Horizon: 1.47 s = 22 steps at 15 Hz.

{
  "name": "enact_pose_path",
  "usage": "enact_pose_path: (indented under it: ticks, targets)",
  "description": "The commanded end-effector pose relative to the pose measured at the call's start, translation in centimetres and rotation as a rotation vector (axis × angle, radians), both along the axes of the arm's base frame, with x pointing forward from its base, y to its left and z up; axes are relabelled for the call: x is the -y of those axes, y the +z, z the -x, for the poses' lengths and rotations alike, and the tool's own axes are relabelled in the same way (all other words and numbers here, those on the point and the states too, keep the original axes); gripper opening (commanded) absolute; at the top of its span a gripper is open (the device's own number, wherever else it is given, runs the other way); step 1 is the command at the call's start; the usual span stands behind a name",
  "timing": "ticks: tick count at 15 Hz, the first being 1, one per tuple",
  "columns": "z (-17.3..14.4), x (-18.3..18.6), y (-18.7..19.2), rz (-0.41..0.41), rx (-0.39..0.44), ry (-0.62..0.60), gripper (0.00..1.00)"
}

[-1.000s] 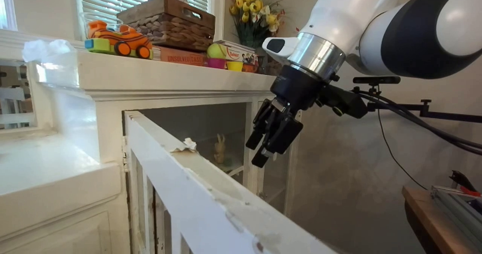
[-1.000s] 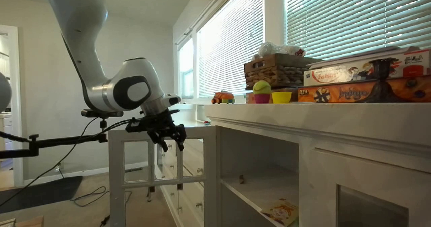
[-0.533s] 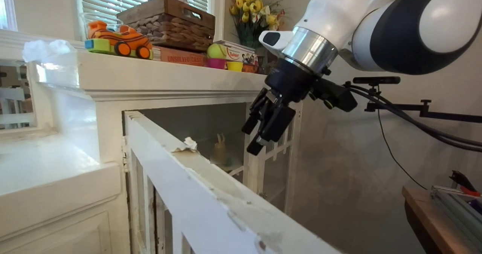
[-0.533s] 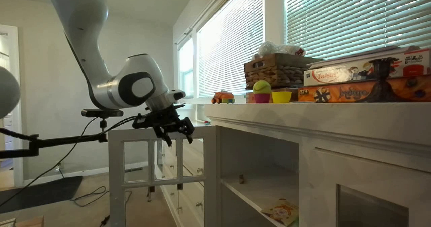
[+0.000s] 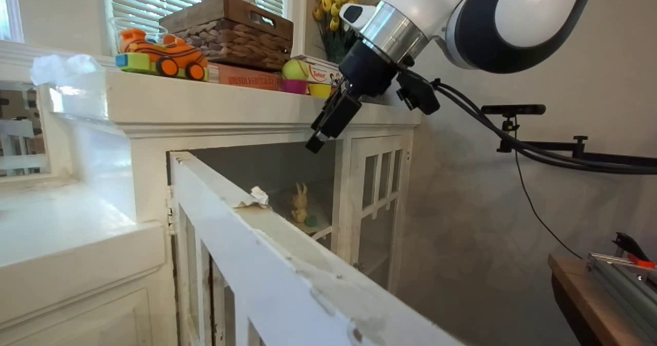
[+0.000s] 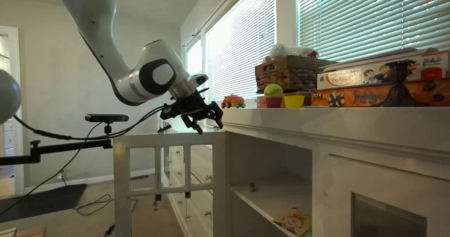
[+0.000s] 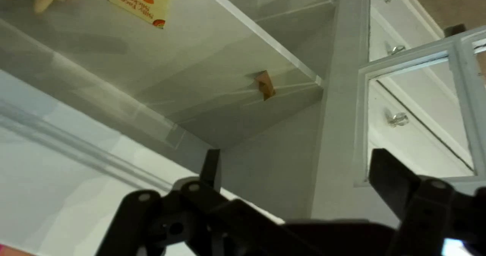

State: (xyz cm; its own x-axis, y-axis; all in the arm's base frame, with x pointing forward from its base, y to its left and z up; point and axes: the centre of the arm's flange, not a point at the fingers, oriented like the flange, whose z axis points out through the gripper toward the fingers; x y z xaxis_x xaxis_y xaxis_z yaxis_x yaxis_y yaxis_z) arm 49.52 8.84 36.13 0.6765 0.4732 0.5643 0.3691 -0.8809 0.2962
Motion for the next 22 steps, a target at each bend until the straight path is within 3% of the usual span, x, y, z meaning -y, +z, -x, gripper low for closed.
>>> enact_pose_path:
  ticks: [1,14,19,22]
  targets:
    - [1.6,0.7,3.9,0.020,0.084,-0.076,1.00]
    - [5.0,4.5,10.9,-0.094,0.207,-0.262,1.00]
    - [6.7,5.3,10.6,-0.078,0.277,-0.348,1.00]
    - [7.2,8.2,9.3,-0.055,0.280,-0.411,1.00]
